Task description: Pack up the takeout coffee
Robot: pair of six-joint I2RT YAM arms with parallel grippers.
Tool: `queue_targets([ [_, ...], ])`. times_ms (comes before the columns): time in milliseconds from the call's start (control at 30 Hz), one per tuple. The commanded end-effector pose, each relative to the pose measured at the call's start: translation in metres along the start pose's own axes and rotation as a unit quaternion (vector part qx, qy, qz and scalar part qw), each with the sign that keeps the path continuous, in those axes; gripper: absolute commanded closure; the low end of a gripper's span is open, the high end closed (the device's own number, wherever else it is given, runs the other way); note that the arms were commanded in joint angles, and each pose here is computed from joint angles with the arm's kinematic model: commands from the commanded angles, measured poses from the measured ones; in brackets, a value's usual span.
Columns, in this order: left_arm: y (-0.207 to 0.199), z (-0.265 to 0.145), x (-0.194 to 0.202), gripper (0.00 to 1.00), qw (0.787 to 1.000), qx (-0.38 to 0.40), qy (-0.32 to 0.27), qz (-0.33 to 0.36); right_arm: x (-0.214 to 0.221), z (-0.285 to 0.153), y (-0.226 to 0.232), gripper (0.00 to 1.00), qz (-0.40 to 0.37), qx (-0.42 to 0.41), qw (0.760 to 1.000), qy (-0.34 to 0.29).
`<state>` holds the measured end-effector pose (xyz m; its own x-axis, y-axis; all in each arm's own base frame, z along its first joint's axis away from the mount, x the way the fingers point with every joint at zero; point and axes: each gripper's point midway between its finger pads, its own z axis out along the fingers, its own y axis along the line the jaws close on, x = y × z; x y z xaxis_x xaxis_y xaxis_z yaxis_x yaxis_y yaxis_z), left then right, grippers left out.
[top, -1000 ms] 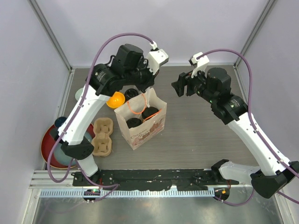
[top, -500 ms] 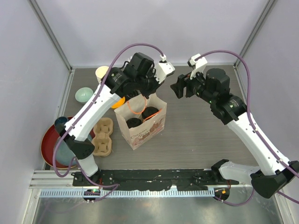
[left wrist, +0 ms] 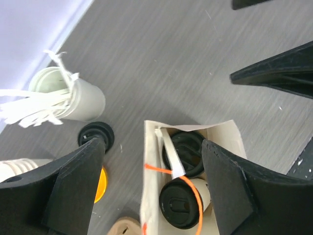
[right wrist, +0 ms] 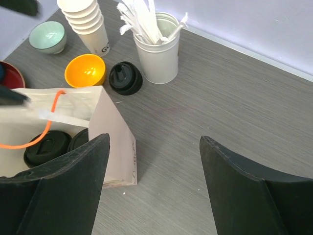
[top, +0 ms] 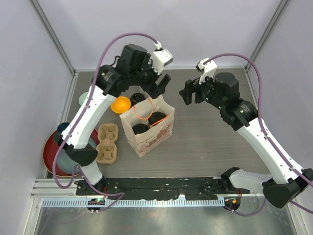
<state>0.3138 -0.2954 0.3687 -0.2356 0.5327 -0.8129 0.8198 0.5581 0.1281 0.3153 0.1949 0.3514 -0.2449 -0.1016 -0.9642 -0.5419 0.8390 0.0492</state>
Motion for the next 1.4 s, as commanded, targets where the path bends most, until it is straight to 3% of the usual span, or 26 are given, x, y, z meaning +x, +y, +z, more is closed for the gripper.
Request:
queue_targets([
  [0,0.045,-0.058,-0.021,0.15,0.995,-0.057,-0.07,-0.05,0.002,0.002,-0.027,0.2,0.013,0.052,0.999,0.007],
  [100,0.076,-0.074,0.0,0.15,0.988,-0.09,-0.071,-0.098,0.016,0.003,-0.06,0.2,0.037,0.105,0.993,0.025],
  [267,0.132,-0.095,0.07,0.14,0.969,-0.169,-0.04,-0.175,0.046,-0.003,-0.109,0.19,0.072,0.176,0.981,0.048],
  [333,0.145,-0.11,0.082,0.13,0.959,-0.2,-0.059,-0.191,0.057,-0.008,-0.13,0.19,0.084,0.211,0.973,0.045],
  [367,0.154,-0.105,0.113,0.13,0.953,-0.213,-0.033,-0.214,0.06,-0.01,-0.138,0.19,0.085,0.227,0.969,0.042],
  [433,0.163,-0.114,0.123,0.12,0.943,-0.243,-0.053,-0.22,0.071,-0.02,-0.159,0.19,0.076,0.283,0.956,0.024],
  [467,0.167,-0.108,0.154,0.11,0.936,-0.25,-0.031,-0.244,0.075,-0.024,-0.164,0.19,0.073,0.298,0.952,0.018],
  [533,0.173,-0.113,0.164,0.08,0.927,-0.267,-0.052,-0.256,0.086,-0.034,-0.178,0.19,0.069,0.338,0.939,-0.002],
  [633,0.183,-0.108,0.213,0.06,0.906,-0.302,-0.043,-0.293,0.099,-0.041,-0.19,0.19,0.067,0.377,0.923,-0.037],
  [767,0.189,-0.104,0.248,0.02,0.89,-0.346,-0.055,-0.291,0.117,-0.044,-0.198,0.18,0.048,0.397,0.913,-0.078],
  [900,0.194,-0.097,0.28,0.0,0.875,-0.388,-0.079,-0.278,0.14,-0.044,-0.199,0.18,0.054,0.405,0.909,-0.079],
  [933,0.191,-0.089,0.305,0.0,0.87,-0.398,-0.062,-0.286,0.143,-0.044,-0.199,0.18,0.054,0.405,0.909,-0.079],
  [1033,0.192,-0.078,0.324,0.0,0.87,-0.405,-0.08,-0.27,0.154,-0.048,-0.2,0.18,0.06,0.415,0.903,-0.093],
  [1167,0.186,-0.06,0.342,0.0,0.872,-0.397,-0.105,-0.268,0.165,-0.056,-0.199,0.18,0.061,0.421,0.896,-0.123],
  [1200,0.191,-0.059,0.336,0.0,0.865,-0.401,-0.136,-0.27,0.169,-0.059,-0.199,0.17,0.062,0.424,0.893,-0.137],
  [1367,0.18,-0.05,0.349,0.0,0.859,-0.402,-0.18,-0.263,0.186,-0.071,-0.207,0.15,0.087,0.459,0.868,-0.166],
])
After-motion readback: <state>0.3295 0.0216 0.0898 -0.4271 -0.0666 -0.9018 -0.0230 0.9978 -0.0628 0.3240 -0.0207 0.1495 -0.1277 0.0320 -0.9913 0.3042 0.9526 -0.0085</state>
